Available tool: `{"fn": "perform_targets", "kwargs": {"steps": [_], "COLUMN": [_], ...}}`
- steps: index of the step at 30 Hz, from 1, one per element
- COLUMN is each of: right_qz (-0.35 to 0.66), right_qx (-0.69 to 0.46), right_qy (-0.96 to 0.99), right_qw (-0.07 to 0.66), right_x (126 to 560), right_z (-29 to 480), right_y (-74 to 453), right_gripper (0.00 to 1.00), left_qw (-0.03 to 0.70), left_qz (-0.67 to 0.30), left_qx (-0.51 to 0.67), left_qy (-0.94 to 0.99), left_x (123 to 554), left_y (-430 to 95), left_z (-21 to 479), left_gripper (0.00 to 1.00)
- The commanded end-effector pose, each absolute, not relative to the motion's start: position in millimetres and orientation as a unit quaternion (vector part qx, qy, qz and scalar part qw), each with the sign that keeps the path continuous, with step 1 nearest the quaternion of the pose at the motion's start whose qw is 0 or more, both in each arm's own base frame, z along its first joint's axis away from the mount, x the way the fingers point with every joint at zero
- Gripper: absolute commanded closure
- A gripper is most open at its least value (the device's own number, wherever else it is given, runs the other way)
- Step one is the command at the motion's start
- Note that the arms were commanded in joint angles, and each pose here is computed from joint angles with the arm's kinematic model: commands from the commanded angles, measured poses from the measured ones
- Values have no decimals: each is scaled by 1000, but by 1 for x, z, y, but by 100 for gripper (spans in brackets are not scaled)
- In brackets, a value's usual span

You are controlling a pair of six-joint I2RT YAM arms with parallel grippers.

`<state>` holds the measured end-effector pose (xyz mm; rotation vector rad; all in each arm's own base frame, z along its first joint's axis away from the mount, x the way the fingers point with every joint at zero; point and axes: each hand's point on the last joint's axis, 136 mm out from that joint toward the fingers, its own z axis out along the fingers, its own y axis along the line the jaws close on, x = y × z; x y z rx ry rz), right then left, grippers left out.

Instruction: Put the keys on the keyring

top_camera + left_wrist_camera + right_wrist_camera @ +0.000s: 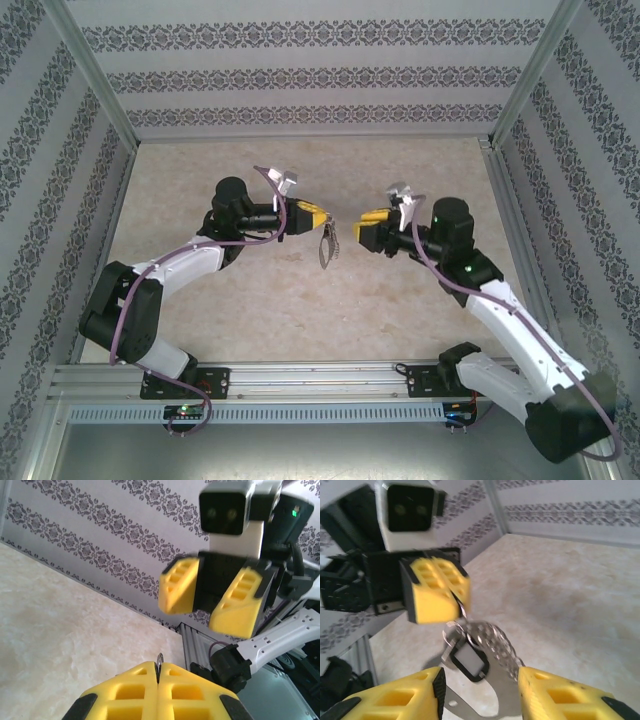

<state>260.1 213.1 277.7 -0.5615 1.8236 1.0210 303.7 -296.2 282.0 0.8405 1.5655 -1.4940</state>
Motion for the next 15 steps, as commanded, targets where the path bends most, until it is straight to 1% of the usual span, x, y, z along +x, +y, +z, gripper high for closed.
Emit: {"fn": "perform_targets", "kwargs": {"steps": [1,7,15], "right_qz": [383,361,337], "right_qx": [-165,-175,-205], "right_qy": [756,753,744], "right_qw": [505,522,540], "right_x": [272,262,262], "right_z": [265,246,248], "right_y": [204,226,260], "right_gripper": [56,55,54], "left_qw": [456,463,461], "left_qz": [-588,-580,-579], "left_qx": [343,335,334], "left_qy": [573,580,584], "left_x": [298,299,298], "left_y": [-291,-290,-289], "left_z": [317,313,311], "left_gripper": [100,100,100]}}
